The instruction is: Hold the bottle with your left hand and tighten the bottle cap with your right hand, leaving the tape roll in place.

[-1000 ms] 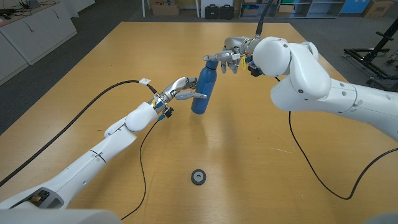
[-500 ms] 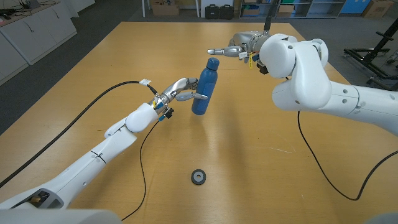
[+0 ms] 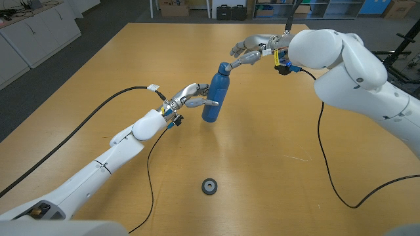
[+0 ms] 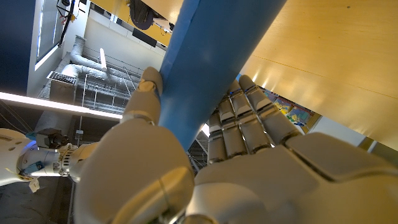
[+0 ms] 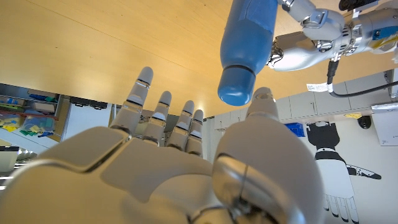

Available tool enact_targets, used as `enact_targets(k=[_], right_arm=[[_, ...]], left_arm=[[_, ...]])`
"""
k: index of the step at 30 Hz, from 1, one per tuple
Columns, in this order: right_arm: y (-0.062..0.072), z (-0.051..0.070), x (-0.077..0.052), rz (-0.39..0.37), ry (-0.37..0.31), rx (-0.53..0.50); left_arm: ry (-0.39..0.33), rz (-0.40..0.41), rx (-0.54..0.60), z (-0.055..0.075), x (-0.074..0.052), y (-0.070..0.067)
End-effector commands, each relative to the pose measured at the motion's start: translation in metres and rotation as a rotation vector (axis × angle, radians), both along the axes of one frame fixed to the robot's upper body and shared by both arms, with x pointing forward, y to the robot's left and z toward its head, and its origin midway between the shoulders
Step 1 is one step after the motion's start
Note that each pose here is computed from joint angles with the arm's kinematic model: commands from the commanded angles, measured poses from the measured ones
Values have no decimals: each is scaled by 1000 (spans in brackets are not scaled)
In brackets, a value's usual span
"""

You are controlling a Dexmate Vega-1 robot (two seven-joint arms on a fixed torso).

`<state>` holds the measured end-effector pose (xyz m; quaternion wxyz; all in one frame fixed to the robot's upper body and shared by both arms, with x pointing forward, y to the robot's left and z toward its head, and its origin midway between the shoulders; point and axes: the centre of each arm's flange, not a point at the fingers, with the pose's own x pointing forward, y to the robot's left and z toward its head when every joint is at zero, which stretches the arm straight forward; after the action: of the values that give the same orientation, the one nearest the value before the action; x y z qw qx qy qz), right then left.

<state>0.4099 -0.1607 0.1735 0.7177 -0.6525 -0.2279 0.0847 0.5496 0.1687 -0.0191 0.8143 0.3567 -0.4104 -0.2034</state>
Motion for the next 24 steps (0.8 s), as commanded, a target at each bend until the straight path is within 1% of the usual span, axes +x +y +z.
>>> enact_targets(k=[1, 6, 15, 24], right_arm=[[-11, 8, 6, 78, 0, 22], [-9, 8, 12, 98, 4, 8], [-5, 7, 21, 87, -14, -16], [-3, 6, 21, 91, -14, -26]], left_arm=[[-4, 3, -3, 1, -1, 1], [-5, 4, -5, 2, -2, 2], [-6, 4, -5, 2, -2, 1], [-4, 6, -10, 0, -2, 1]])
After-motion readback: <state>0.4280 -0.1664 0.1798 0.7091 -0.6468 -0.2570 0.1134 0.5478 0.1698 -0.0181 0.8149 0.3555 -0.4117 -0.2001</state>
